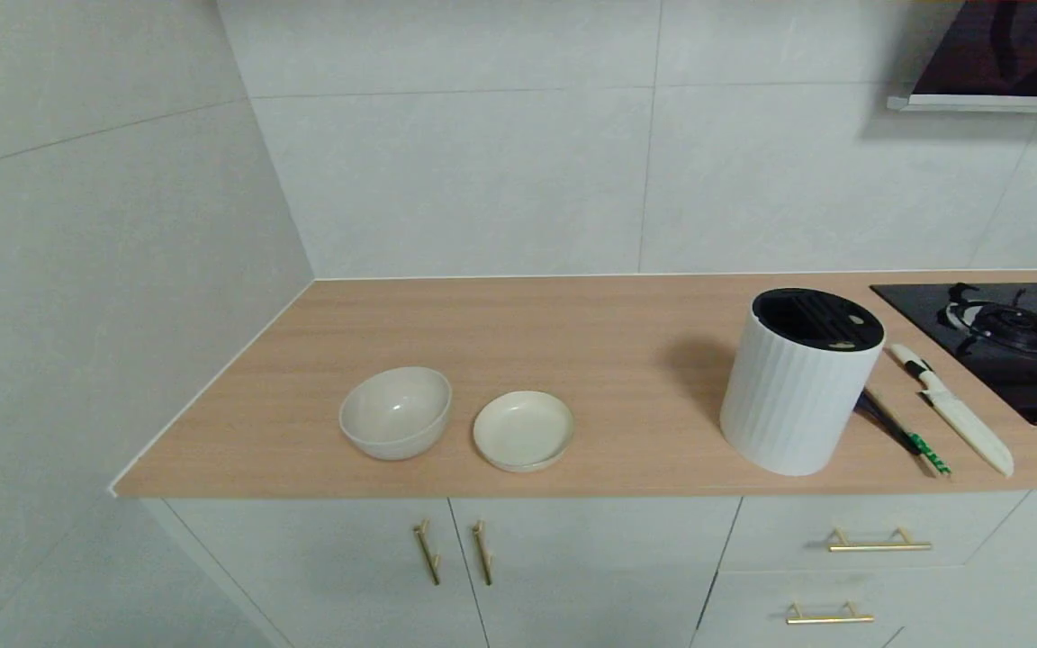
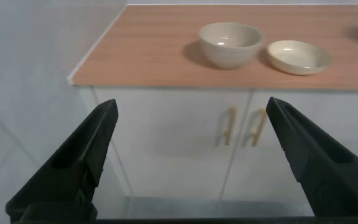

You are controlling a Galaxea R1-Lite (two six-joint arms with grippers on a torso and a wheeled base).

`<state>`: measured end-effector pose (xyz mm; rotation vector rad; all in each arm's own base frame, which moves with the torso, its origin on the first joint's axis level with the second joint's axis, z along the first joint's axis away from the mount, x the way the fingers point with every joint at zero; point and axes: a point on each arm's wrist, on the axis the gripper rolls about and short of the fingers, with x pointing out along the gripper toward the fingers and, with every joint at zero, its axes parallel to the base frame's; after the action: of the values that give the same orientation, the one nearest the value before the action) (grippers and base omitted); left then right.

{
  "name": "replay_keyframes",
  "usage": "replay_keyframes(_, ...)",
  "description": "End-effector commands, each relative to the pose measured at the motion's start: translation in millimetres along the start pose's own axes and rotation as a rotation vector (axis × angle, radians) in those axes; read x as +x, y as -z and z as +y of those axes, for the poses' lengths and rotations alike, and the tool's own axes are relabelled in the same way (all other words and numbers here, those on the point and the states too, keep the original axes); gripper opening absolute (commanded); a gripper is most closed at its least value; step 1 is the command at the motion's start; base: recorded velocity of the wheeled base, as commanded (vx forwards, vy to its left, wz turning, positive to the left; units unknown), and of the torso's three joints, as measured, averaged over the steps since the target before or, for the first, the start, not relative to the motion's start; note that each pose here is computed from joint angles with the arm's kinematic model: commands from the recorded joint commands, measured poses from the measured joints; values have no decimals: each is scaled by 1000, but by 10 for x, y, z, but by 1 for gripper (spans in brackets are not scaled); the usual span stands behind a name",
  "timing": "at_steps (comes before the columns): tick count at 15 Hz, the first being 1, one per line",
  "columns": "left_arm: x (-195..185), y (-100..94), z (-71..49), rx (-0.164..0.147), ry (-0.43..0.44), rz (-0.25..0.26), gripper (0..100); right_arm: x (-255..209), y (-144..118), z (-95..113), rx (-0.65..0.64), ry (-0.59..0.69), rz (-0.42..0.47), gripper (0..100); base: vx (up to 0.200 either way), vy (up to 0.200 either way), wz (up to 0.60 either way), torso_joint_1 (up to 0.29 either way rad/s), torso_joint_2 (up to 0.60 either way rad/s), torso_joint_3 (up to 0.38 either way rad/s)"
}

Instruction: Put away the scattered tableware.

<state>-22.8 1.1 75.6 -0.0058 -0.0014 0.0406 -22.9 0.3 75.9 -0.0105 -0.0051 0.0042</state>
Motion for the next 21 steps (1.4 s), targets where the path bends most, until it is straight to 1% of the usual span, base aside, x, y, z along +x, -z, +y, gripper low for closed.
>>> replay_keyframes(1, 1, -1, 0, 0, -1, 1, 100, 1, -1, 0, 0, 0, 1, 100, 0, 200, 0, 2, 7, -2)
replay_keyframes(11, 0, 0, 0, 0, -1, 0, 100, 1, -1, 0, 0, 0, 1, 100, 0, 200, 0, 3, 1, 3)
replay_keyframes(21, 1, -1, 0, 0, -1, 1, 100, 1, -1, 0, 1, 0, 1, 100, 0, 0, 0, 0, 0, 0)
